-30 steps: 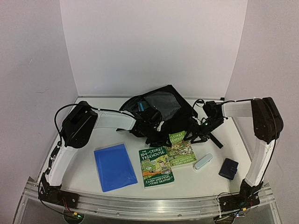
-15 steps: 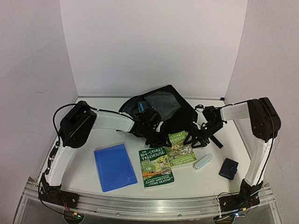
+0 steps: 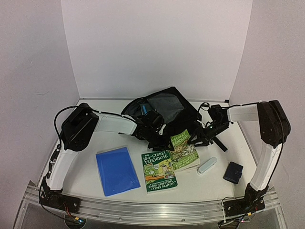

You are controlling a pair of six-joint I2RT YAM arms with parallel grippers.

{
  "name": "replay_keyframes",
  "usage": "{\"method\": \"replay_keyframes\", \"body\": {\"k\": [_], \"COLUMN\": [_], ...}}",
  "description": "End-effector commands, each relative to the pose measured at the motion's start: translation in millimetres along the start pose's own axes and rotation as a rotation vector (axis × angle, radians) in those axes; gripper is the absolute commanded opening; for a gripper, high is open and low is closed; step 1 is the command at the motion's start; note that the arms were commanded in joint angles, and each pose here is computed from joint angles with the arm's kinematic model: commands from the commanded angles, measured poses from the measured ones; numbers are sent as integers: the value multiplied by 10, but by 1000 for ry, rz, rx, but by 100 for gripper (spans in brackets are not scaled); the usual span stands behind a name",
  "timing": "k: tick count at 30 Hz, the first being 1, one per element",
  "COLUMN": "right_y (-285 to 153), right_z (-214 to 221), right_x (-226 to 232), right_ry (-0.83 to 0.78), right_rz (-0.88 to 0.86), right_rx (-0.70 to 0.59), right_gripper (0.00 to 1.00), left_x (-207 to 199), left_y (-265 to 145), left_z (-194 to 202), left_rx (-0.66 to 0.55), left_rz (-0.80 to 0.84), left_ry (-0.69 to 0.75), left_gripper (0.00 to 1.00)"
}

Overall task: Pack the student bag
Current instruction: Pick up the book from the center of the board.

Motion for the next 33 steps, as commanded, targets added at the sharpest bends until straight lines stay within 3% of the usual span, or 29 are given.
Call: {"method": "replay_keyframes", "body": {"k": [1, 6, 10, 12, 22, 27, 33], "right_y": [153, 312, 197, 85, -712, -1025, -1367], "right_z": [7, 13, -54, -102, -267, -198, -198], "right_x": [29, -167, -54, 30, 739, 1110, 1519], "right_ry": [-37, 14, -12, -28, -117, -181, -290], "right_rz": [-41, -8, -4, -5, -151, -225, -286], "right_rx": [6, 36, -1, -34, -210, -257, -321], "right_gripper": [38, 42, 10, 0, 0, 0, 0], "left_x": [-154, -167, -198, -252, -695, -759, -935], "left_y": [37, 12, -41, -119, -917, -1240, -1345], "left_z": [-27, -33, -37, -57, -253, -271, -245], "left_rx": [-6, -9, -13, -25, -176, -222, -196], "left_rz": [43, 38, 35, 28, 34, 60, 228], "left_ry": [25, 33, 43, 56, 122, 105, 98], "left_gripper": [44, 44, 45, 47, 84, 90, 92]}}
Point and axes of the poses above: each gripper's point midway between its finger pads, its own y axis out along the fingers, its own x axis along the line the jaws close on, z = x × y, the point moved 5 cm from there along -y, back along the fingers, and after that the axes turned 2 degrees about -y, right-handed, at the moved point
